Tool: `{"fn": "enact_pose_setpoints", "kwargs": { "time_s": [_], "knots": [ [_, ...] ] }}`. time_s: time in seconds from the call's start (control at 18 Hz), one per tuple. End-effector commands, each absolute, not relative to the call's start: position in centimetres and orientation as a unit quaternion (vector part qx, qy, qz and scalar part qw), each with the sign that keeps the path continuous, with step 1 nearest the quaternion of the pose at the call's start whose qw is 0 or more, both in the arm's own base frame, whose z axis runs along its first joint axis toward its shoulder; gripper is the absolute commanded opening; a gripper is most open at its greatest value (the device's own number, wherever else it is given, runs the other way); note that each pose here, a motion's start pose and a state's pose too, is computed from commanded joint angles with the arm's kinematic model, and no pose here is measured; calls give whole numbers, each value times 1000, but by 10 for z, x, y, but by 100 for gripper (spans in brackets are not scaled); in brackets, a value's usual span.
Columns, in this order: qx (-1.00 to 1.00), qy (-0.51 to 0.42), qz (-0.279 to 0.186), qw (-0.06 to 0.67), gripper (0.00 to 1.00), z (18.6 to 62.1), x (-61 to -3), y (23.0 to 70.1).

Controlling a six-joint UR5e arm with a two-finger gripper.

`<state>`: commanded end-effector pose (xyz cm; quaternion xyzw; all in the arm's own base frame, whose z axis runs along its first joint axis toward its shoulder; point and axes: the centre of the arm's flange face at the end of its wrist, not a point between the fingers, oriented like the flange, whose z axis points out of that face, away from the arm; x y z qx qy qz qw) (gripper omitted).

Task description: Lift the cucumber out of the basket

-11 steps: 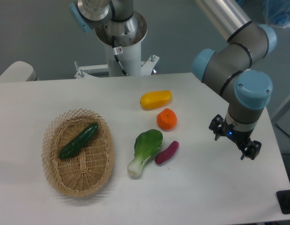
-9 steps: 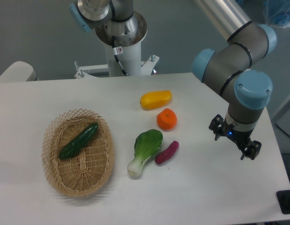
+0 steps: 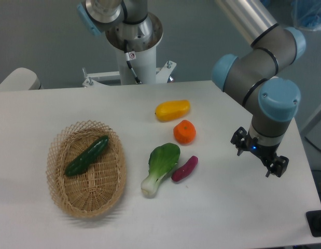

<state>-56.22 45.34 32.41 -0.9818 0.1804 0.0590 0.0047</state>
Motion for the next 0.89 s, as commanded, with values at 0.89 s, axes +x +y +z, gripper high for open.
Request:
{"fn": "enact_pose_setpoints", "kwargs": {
  "time_s": [0.89],
  "knots": [
    [-990,137,30,16,100,334,-369,529]
  ]
}}
